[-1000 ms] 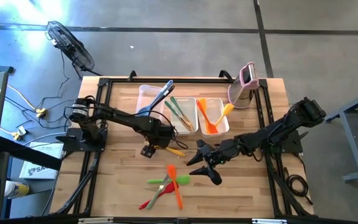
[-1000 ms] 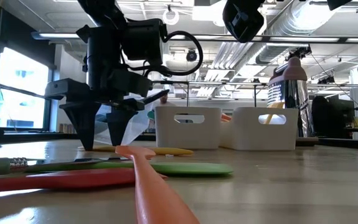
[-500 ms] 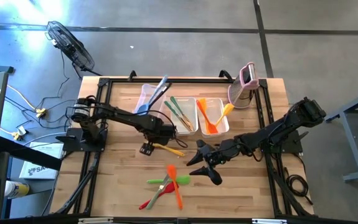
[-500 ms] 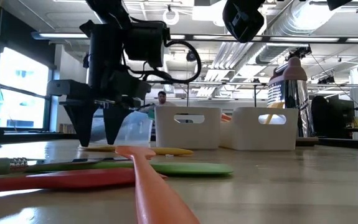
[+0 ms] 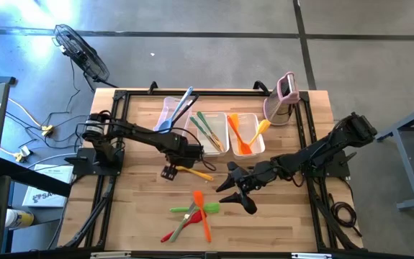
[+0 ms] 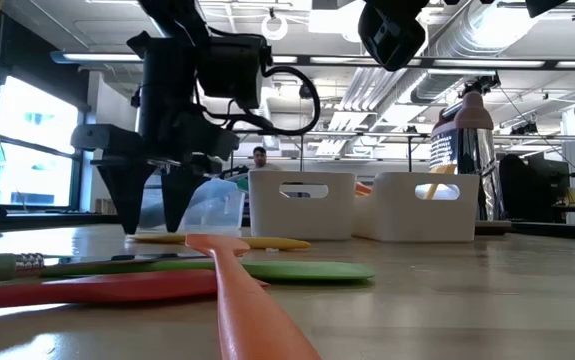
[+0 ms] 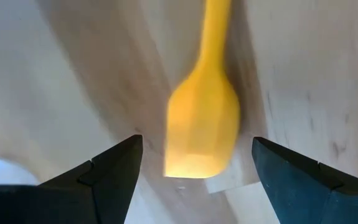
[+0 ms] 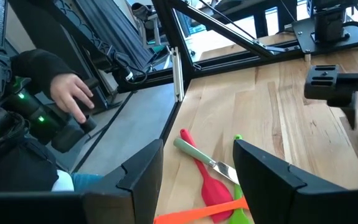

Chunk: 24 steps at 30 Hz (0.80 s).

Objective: Pick & Place Kitchen Items
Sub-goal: Put the yellow spatula into the right white bin

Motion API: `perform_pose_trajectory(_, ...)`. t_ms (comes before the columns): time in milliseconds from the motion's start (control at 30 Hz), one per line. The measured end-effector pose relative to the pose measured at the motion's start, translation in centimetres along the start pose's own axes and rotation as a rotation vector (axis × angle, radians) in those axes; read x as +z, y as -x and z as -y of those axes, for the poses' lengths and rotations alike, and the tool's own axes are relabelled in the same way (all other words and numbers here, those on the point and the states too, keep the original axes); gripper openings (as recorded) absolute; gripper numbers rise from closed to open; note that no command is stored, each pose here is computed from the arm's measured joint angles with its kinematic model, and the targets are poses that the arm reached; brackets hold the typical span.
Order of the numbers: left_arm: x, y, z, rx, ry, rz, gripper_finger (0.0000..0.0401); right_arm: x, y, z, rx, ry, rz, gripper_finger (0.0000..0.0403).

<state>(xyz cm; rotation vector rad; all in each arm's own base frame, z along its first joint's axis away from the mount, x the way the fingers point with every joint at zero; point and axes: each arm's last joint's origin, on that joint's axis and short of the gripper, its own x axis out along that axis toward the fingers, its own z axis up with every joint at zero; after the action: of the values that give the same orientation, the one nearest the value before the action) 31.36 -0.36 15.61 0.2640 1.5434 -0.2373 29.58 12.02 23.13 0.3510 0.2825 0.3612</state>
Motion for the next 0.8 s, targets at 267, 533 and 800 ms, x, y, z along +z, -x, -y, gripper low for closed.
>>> perform_pose_trajectory(267,0.02,-0.02,0.17,-0.050,-0.002,0.018,0.0297,-0.03,0.00,-0.01,0.000,0.000,-0.002,0.0185)
perform_pose_trajectory(533,0.33,-0.06,0.04,-0.038,-0.025,0.047,0.0297,-0.03,0.00,-0.01,0.000,-0.004,-0.002,0.0185)
perform_pose_trajectory(800,0.57,-0.63,0.00,-0.043,-0.029,0.039,0.0297,-0.10,0.00,-0.05,-0.001,-0.022,-0.008,0.0185)
